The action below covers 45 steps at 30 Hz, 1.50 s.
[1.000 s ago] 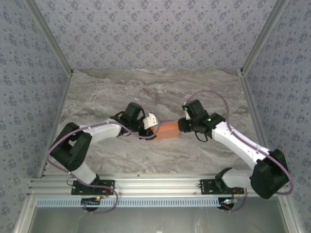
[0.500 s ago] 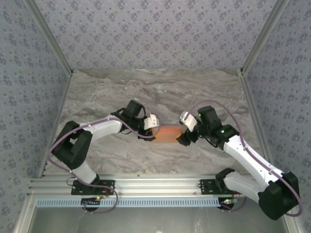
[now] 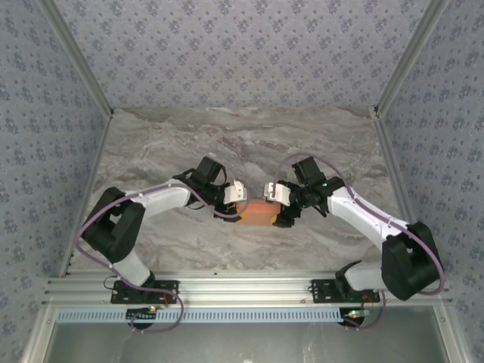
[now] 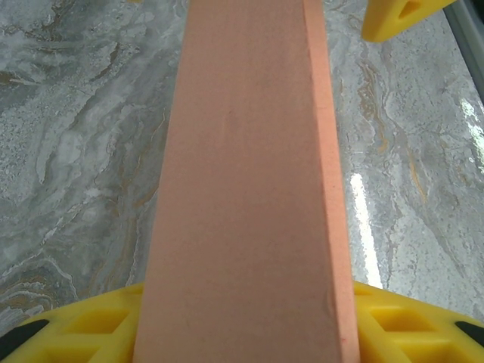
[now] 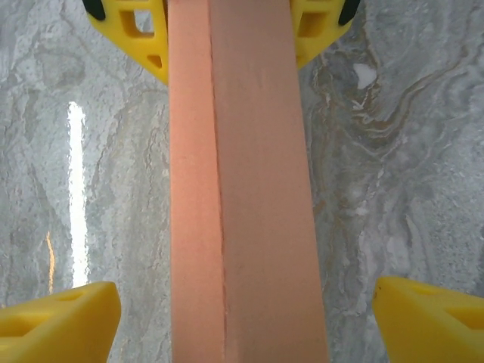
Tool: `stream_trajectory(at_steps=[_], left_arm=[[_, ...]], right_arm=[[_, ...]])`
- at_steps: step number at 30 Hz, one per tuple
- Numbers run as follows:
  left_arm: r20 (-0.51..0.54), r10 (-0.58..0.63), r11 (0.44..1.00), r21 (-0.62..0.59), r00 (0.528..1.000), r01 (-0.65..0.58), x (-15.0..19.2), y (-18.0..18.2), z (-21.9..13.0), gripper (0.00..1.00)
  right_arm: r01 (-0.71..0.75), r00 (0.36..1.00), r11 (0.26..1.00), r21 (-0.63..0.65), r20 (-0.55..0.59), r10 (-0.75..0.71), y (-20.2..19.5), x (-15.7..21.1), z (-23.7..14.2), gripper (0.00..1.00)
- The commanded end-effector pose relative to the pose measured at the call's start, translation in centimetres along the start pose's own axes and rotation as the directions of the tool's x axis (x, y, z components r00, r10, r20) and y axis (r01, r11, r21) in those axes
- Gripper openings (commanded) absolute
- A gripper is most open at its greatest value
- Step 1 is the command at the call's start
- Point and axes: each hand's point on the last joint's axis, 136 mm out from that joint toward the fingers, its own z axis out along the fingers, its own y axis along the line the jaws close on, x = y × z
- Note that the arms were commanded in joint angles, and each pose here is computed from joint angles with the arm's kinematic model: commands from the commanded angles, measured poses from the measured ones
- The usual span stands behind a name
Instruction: Fold the paper box
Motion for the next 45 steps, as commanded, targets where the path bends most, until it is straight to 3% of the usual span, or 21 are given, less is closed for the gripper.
stream_trajectory(at_steps=[1, 7, 11, 15, 17, 20, 22, 25, 28, 32, 37, 40, 45], left_arm=[[0.049, 0.001, 1.0, 0.01, 0.999, -0.001, -0.4, -0.1, -0.2, 0.52], [0.078, 0.0, 1.0, -0.018, 0.997, 0.002, -0.8, 0.6, -0.5, 0.55], [0.103, -0.037, 0.998, -0.048, 0.994, 0.042, -1.1, 1.3, -1.2, 0.63], [0.2, -0.09, 0.977, -0.172, 0.976, 0.125, -2.8, 3.0, -4.2, 0.84], [0.259, -0.133, 0.946, -0.253, 0.957, 0.201, -3.9, 4.1, -6.2, 0.99], [0.309, -0.196, 0.894, -0.334, 0.931, 0.299, -4.9, 4.6, -8.9, 0.99], [0.363, -0.279, 0.834, -0.368, 0.889, 0.412, -5.0, 5.2, -10.2, 0.99], [0.444, -0.432, 0.672, -0.421, 0.785, 0.609, -3.4, 6.9, -11.3, 0.99], [0.443, -0.493, 0.625, -0.42, 0.749, 0.658, -2.5, 6.7, -10.8, 0.99], [0.421, -0.418, 0.631, -0.503, 0.805, 0.591, -1.9, 6.3, -10.2, 0.99], [0.332, -0.237, 0.77, -0.509, 0.913, 0.385, -1.6, 5.2, -8.2, 0.99], [0.292, -0.197, 0.8, -0.504, 0.936, 0.326, -1.2, 5.5, -7.3, 0.97], [0.302, -0.193, 0.806, -0.494, 0.934, 0.327, -1.3, 6.8, -6.6, 0.82]], right_arm=[[-0.004, 1.0, 0.996, -0.085, 0.01, 0.005, 0.4, -0.4, -0.2, 0.81], [-0.038, 0.999, 0.993, -0.109, -0.042, 0.033, 0.6, 0.6, 0.4, 0.67], [-0.044, 0.998, 0.994, -0.097, -0.045, 0.04, 0.3, 0.4, 0.3, 0.57], [-0.061, 0.997, 0.995, -0.083, -0.046, 0.057, 0.3, 0.5, 0.2, 0.51], [-0.082, 0.996, 0.996, -0.034, -0.031, 0.081, -0.5, 0.4, 0.3, 0.52], [-0.142, 0.99, 0.989, 0.042, -0.017, 0.143, -1.6, 0.3, 0.0, 0.52], [-0.184, 0.983, 0.981, 0.067, 0.002, 0.184, -2.0, -0.2, -0.1, 0.52], [-0.209, 0.978, 0.975, 0.082, 0.007, 0.209, -1.9, -0.5, 0.1, 0.52], [-0.256, 0.966, 0.961, 0.101, 0.01, 0.257, -2.0, -0.5, 0.1, 0.52], [-0.28, 0.96, 0.954, 0.105, 0.007, 0.281, -2.0, 0.0, 0.4, 0.52], [-0.267, 0.963, 0.961, 0.064, -0.01, 0.269, -1.4, 0.5, 0.8, 0.52], [-0.261, 0.965, 0.964, 0.047, -0.002, 0.261, -1.1, 0.2, 0.7, 0.52], [-0.255, 0.967, 0.966, 0.035, -0.008, 0.255, -0.9, 0.4, 0.7, 0.52]])
